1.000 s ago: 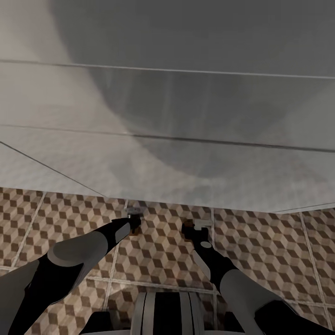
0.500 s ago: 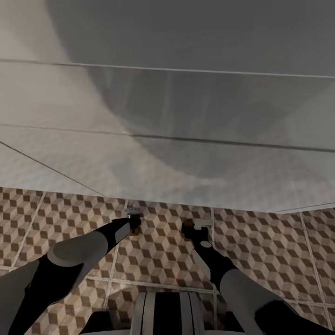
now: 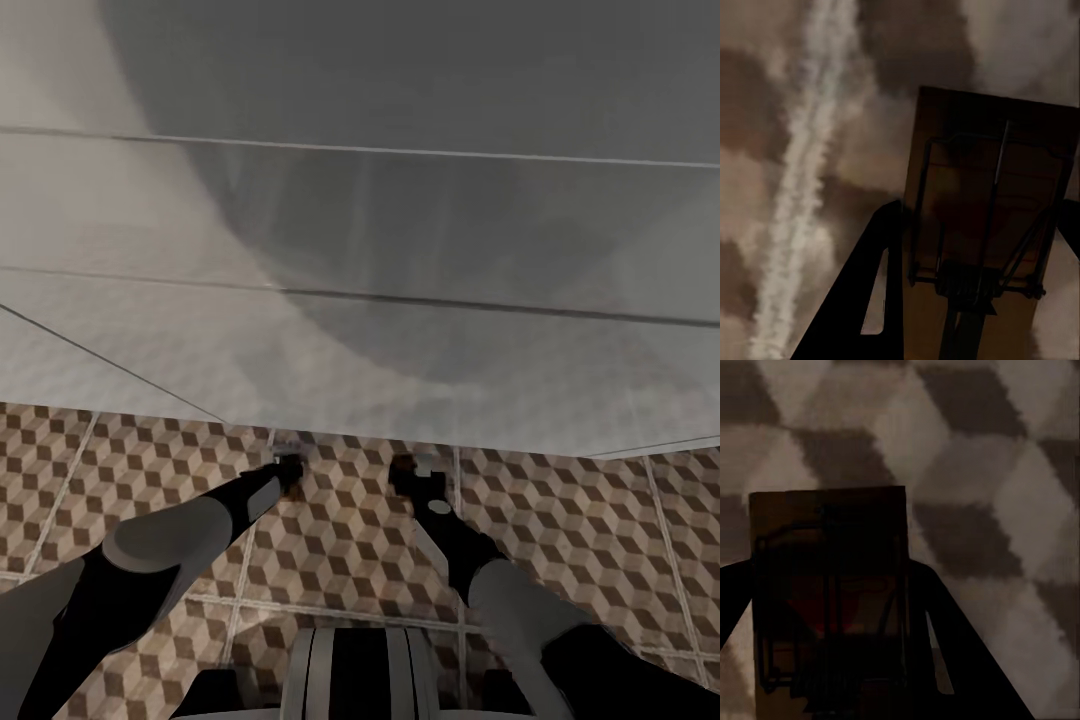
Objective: Take the four mousetraps from the cabinet in the bathroom and place them on the bathroom floor. Make sure all four end up on the same floor surface, and ensure that at least two of them are either under or directly next to the same bathroom sink.
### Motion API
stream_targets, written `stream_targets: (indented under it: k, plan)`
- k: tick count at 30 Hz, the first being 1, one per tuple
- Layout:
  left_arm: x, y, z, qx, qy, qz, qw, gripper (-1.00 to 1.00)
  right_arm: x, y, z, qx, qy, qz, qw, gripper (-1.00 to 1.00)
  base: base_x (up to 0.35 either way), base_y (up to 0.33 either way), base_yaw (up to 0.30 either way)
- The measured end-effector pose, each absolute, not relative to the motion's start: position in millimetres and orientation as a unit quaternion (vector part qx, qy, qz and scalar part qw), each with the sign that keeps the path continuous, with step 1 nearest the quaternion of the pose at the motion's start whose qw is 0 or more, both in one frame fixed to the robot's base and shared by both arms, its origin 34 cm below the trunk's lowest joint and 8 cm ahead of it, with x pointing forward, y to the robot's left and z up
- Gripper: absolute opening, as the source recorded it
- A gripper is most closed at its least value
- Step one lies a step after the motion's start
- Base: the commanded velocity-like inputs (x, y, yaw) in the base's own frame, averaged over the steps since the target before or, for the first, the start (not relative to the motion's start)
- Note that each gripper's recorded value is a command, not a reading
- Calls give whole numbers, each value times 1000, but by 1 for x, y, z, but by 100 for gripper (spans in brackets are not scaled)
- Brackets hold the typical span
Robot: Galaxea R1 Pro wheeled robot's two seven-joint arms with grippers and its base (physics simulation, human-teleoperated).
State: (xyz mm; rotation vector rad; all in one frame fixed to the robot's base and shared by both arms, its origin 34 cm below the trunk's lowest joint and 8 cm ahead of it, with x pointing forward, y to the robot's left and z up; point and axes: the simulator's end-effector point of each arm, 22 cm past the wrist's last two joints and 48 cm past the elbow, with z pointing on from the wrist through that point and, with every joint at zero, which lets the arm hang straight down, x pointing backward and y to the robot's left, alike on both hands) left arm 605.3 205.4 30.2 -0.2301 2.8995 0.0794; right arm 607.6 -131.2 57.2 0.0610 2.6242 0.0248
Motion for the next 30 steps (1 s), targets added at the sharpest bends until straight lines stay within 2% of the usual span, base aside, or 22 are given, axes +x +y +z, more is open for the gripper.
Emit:
stream_targets:
  k: [12,23,30]
  plan:
    - [678,221,55,-87,980,42,174,-100,692,-141,83,19,955,-18,294,-100,0,0,0]
    - [729,208,78,-87,974,24,209,-100,712,-144,91,17,952,-22,305,-100,0,0,0]
    - [730,202,79,-94,973,14,209,-100,710,-147,88,16,954,-26,299,-100,0,0,0]
